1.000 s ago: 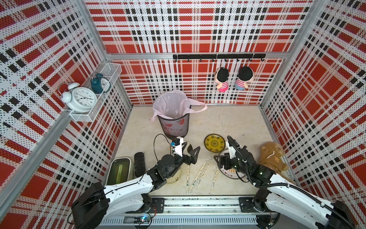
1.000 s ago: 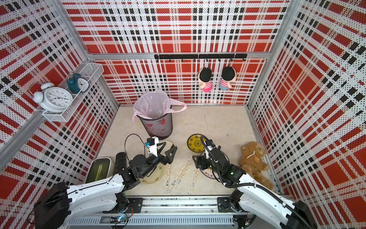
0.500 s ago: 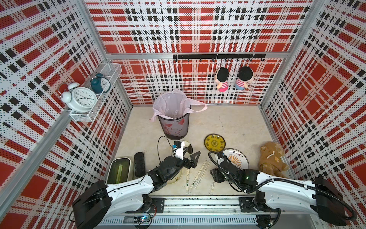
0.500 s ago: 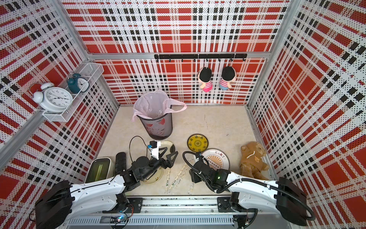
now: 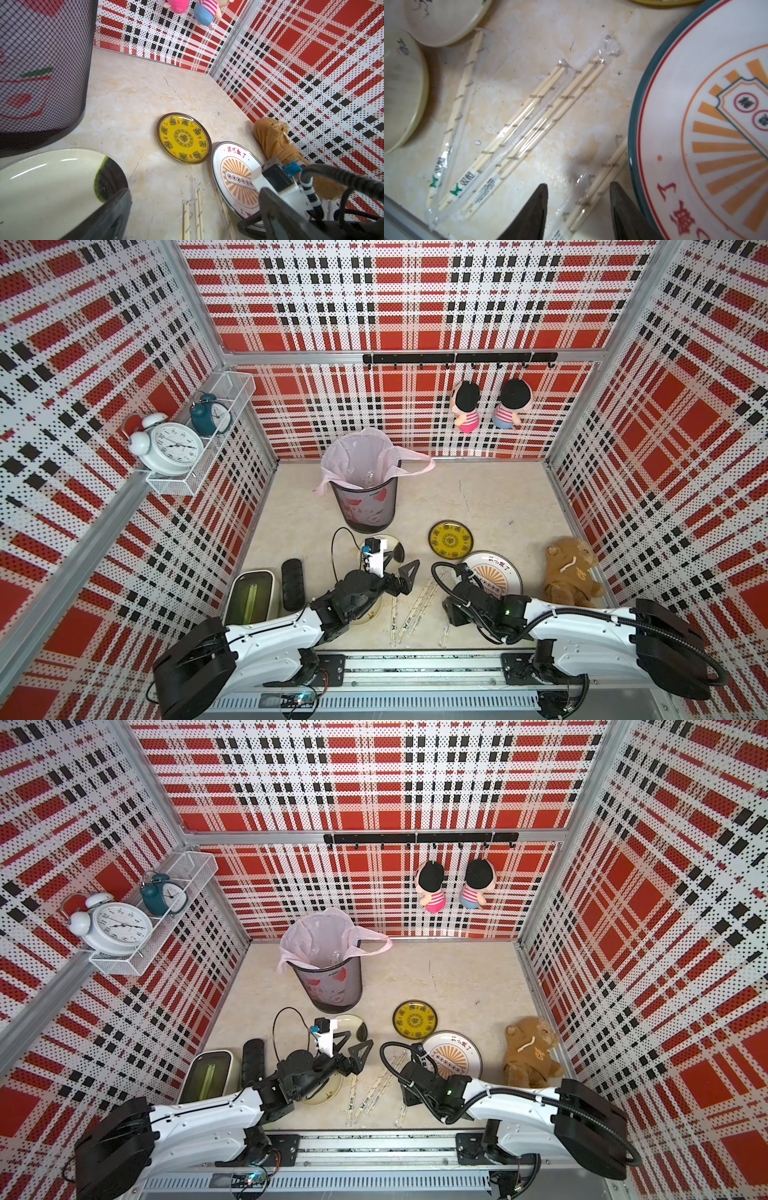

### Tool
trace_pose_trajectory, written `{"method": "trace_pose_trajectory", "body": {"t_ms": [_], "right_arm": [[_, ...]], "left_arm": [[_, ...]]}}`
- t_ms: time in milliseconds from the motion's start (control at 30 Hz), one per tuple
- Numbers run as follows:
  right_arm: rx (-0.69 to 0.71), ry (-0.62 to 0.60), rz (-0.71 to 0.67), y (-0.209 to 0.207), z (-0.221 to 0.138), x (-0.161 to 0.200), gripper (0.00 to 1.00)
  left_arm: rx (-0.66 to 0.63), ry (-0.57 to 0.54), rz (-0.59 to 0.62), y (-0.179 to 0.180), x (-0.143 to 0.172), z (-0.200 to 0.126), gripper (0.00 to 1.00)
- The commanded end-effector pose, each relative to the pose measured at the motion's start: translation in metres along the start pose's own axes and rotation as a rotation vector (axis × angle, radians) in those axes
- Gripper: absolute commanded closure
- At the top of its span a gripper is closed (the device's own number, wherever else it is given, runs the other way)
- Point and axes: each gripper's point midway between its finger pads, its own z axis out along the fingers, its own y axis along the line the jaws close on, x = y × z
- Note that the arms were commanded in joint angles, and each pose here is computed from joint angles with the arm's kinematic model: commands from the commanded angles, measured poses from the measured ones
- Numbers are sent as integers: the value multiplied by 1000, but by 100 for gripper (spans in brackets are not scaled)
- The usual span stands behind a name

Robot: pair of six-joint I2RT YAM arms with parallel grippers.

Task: Remove the packaging of disposable chopsticks
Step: Pick up the disposable chopsticks from the center of the board.

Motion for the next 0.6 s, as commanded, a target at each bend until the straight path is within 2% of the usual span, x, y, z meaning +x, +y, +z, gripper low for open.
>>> {"method": "trace_pose_trajectory", "body": {"t_ms": [0, 300, 500, 567], "right_arm": [[52, -1, 27, -9, 5, 3, 52], [70, 33, -7, 4, 29, 6, 62], [102, 6, -41, 12, 39, -6, 74], [94, -10, -49, 17, 41, -12, 76]], "left_arm": [[13, -12, 1, -3, -1, -1, 2], [-6, -22, 15, 3, 1, -1, 2], [-19, -16, 28, 9, 4, 2, 2], [-21, -9, 31, 11, 6, 3, 2]]}}
